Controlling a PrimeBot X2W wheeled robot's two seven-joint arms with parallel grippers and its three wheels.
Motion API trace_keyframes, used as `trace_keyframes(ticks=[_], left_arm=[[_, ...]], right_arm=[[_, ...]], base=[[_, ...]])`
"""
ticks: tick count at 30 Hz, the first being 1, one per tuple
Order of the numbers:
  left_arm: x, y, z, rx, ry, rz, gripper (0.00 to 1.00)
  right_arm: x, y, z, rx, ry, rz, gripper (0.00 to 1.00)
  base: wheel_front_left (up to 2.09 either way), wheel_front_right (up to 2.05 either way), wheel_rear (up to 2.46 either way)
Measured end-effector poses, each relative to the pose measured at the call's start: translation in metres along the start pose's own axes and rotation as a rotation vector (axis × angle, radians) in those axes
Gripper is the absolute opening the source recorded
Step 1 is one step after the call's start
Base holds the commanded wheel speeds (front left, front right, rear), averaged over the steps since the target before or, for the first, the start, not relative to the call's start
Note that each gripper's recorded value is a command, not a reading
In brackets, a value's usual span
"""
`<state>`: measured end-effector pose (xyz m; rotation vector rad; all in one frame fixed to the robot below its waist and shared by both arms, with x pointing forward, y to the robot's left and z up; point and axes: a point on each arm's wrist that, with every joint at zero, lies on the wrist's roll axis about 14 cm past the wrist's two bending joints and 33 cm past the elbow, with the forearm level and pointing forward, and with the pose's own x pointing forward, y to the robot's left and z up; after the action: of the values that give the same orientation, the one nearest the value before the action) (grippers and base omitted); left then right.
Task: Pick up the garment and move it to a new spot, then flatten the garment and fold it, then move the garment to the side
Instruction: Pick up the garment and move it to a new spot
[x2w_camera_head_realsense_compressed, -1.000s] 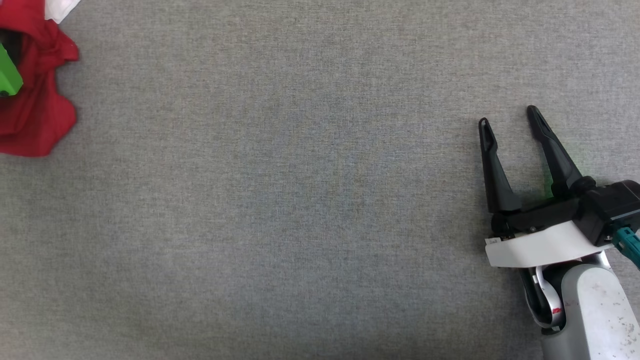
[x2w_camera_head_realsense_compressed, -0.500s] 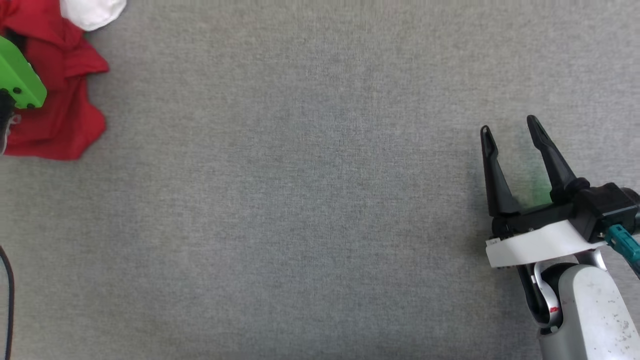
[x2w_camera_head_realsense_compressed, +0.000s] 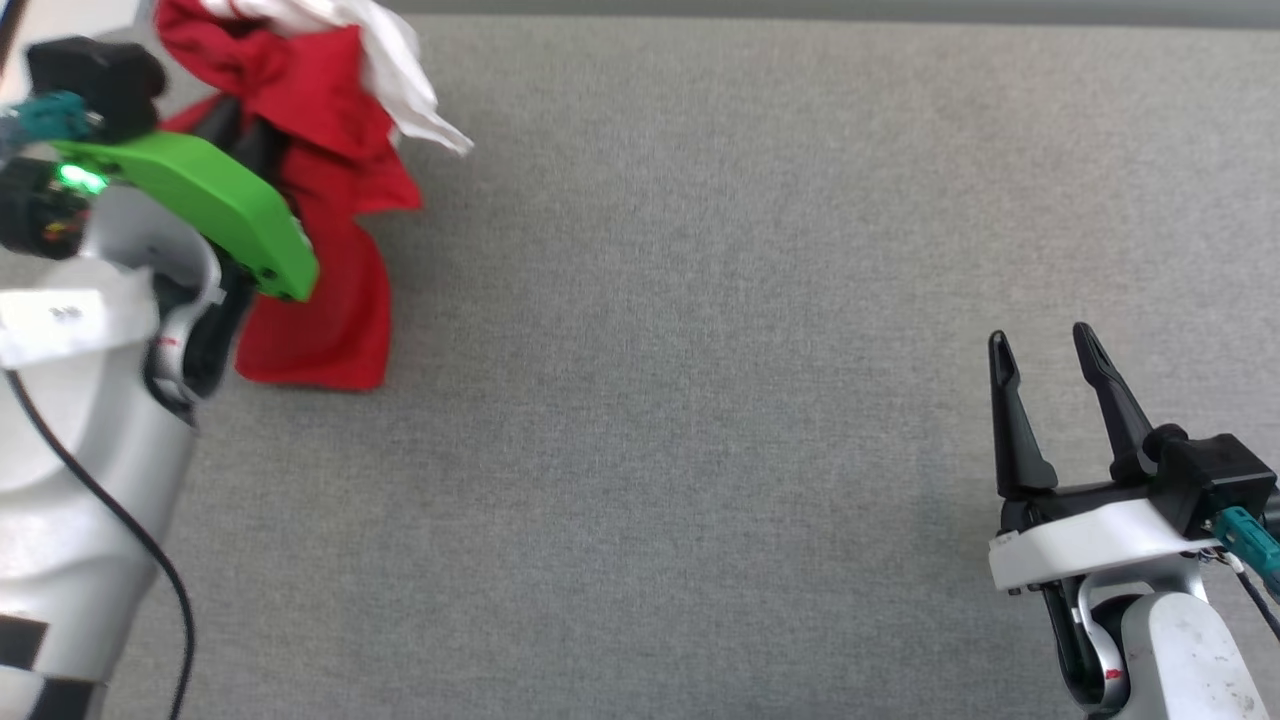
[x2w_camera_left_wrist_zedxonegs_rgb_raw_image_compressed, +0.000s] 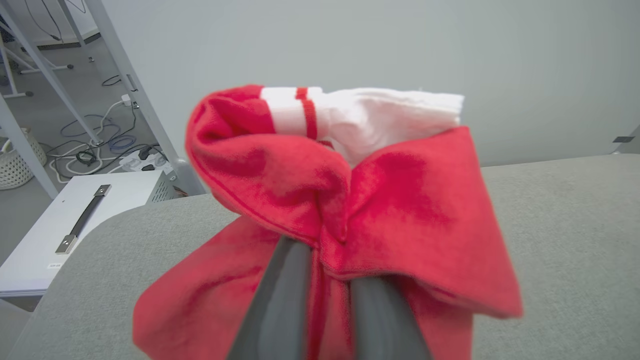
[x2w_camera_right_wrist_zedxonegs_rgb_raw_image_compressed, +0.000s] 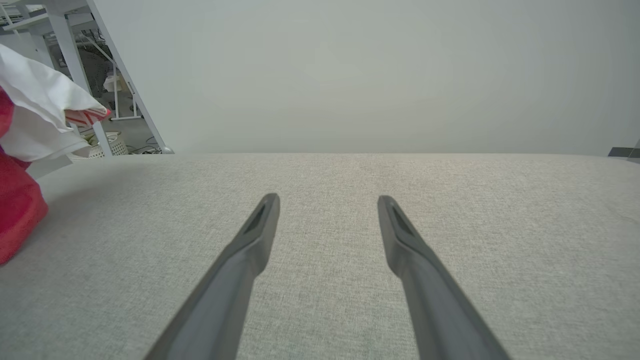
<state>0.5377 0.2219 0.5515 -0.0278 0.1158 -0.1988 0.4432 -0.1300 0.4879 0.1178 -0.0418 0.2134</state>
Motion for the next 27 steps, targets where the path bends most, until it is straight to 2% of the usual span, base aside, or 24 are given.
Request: trace_keyframes(ticks=[7,12,13,14,15,21,24,26,27], left_arm=[[-0.020,-0.072,0.022,-0.038,-0.060,-0.124,0.00],[-0.019,-0.147,0.010,-0.105,-0.038,-0.262,0.00],[-0.018,-0.164,0.004,-0.109,-0.026,-0.294,0.00],[-0.017,-0.210,-0.012,-0.103,0.007,-0.366,0.00],[-0.017,-0.225,-0.019,-0.118,0.026,-0.391,0.00],[-0.024,-0.294,-0.078,-0.075,0.175,-0.522,0.00],[-0.033,-0.317,-0.110,-0.056,0.263,-0.587,0.00],[-0.038,-0.325,-0.128,-0.033,0.310,-0.619,1.00],[-0.041,-0.329,-0.135,-0.025,0.326,-0.636,1.00]], right_arm=[[-0.017,-0.010,0.033,-0.016,-0.079,-0.044,1.00],[-0.034,-0.029,0.042,-0.026,-0.096,-0.107,1.00],[-0.037,-0.032,0.044,-0.029,-0.099,-0.118,1.00],[-0.044,-0.040,0.046,-0.036,-0.103,-0.143,1.00],[-0.046,-0.042,0.046,-0.036,-0.102,-0.152,1.00],[-0.059,-0.057,0.042,-0.035,-0.090,-0.207,1.00],[-0.065,-0.065,0.037,-0.034,-0.074,-0.234,1.00],[-0.069,-0.070,0.034,-0.034,-0.066,-0.252,1.00],[-0.071,-0.072,0.033,-0.032,-0.061,-0.260,1.00]], base=[[0.00,0.00,0.00],[0.00,0.00,0.00],[0.00,0.00,0.00],[0.00,0.00,0.00],[0.00,0.00,0.00],[0.00,0.00,0.00],[0.00,0.00,0.00],[0.00,0.00,0.00],[0.00,0.00,0.00]])
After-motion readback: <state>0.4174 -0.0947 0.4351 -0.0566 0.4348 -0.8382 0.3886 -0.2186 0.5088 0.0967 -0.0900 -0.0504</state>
